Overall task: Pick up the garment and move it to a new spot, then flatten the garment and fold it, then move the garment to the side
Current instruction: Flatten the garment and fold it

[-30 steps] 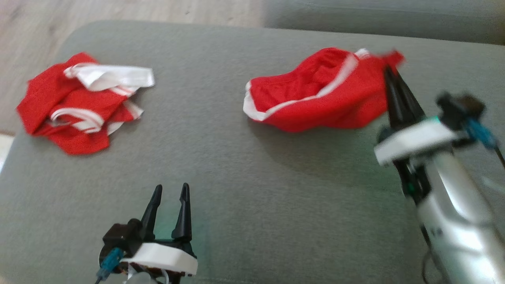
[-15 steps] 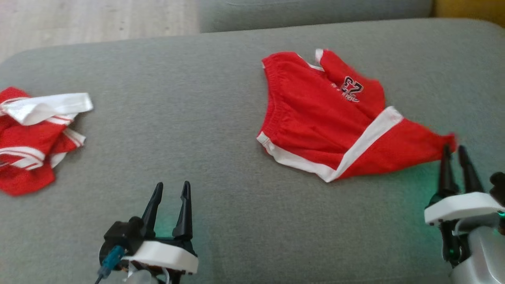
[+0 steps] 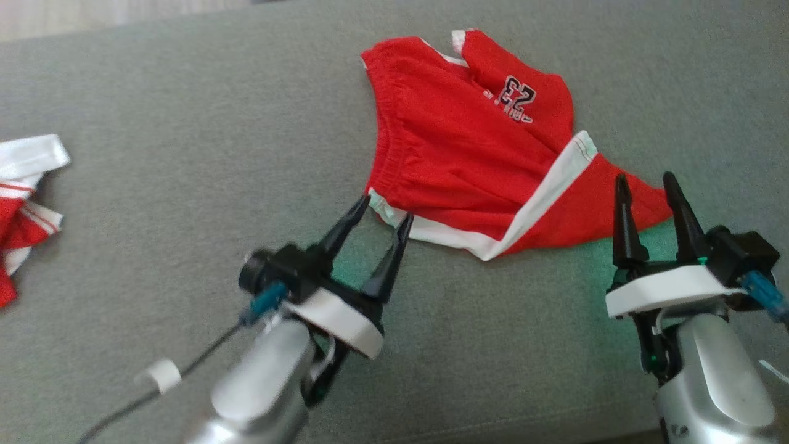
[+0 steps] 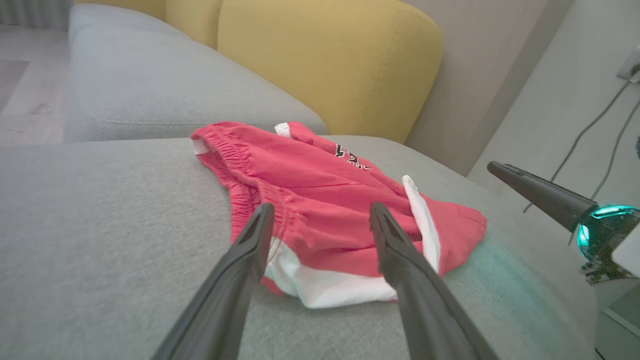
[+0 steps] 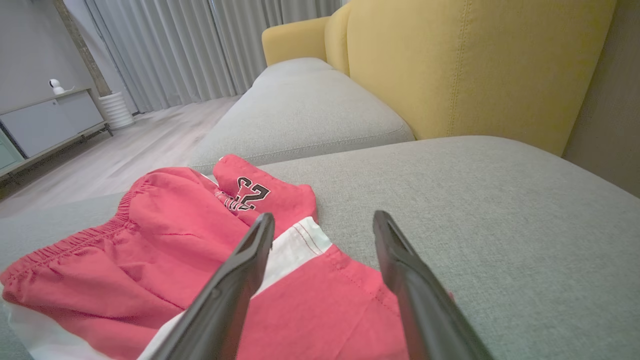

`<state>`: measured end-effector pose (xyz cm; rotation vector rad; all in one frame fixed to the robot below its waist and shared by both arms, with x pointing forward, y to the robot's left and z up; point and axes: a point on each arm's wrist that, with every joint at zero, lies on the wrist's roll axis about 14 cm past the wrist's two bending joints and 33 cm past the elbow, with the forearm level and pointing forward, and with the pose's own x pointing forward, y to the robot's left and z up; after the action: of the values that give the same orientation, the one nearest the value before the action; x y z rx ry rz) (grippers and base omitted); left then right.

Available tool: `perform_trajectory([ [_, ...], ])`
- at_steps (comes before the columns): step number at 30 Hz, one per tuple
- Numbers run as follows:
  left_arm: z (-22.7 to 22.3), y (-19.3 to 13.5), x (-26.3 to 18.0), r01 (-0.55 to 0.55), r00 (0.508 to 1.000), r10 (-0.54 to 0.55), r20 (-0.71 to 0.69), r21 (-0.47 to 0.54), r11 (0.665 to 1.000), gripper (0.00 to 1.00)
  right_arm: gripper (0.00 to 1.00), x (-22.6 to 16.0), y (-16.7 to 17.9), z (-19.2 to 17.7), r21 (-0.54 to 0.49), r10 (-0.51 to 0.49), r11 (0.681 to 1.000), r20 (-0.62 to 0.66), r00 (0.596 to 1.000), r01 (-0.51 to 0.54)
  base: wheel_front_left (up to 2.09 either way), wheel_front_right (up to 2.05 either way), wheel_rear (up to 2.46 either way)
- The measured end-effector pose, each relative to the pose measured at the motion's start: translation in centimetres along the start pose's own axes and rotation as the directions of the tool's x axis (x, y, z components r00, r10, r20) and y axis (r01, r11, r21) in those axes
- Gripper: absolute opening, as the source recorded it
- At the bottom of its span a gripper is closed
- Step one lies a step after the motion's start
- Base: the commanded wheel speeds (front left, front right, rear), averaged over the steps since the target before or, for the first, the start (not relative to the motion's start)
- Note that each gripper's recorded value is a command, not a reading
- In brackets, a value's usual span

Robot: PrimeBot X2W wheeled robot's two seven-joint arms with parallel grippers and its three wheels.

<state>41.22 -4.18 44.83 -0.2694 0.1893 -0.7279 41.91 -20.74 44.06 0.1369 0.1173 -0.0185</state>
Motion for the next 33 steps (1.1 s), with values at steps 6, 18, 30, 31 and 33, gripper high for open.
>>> perform_trajectory([
  [6,-1.0,2.8,2.1,0.042,0.996,-0.035,-0.081,0.085,0.995,1.00,1.00,0.0,-0.7,-1.1,-0.008,-0.018,1.000,-0.032,0.999,0.018,0.00,0.00,0.00],
  [18,-4.5,2.6,3.0,0.116,0.974,-0.103,-0.204,0.056,0.992,1.00,1.00,-0.6,-1.9,-2.1,-0.011,-0.055,0.998,-0.063,0.996,0.054,0.00,0.00,0.00],
  [30,-4.6,2.7,3.0,0.088,0.973,-0.085,-0.213,0.008,0.996,0.00,1.00,-0.1,-1.0,-1.4,0.005,-0.031,0.999,-0.041,0.999,0.032,0.00,0.00,0.00],
  [31,-4.2,3.2,2.9,0.071,0.977,-0.068,-0.202,0.007,0.997,0.00,1.00,0.0,-0.8,-1.3,0.006,-0.025,1.000,-0.038,0.999,0.025,0.00,0.00,0.00],
  [33,-3.1,4.4,2.8,0.025,0.985,-0.024,-0.172,0.003,1.000,0.00,1.00,0.2,-0.2,-1.2,0.009,-0.008,1.000,-0.034,0.999,0.009,0.00,0.00,0.00],
])
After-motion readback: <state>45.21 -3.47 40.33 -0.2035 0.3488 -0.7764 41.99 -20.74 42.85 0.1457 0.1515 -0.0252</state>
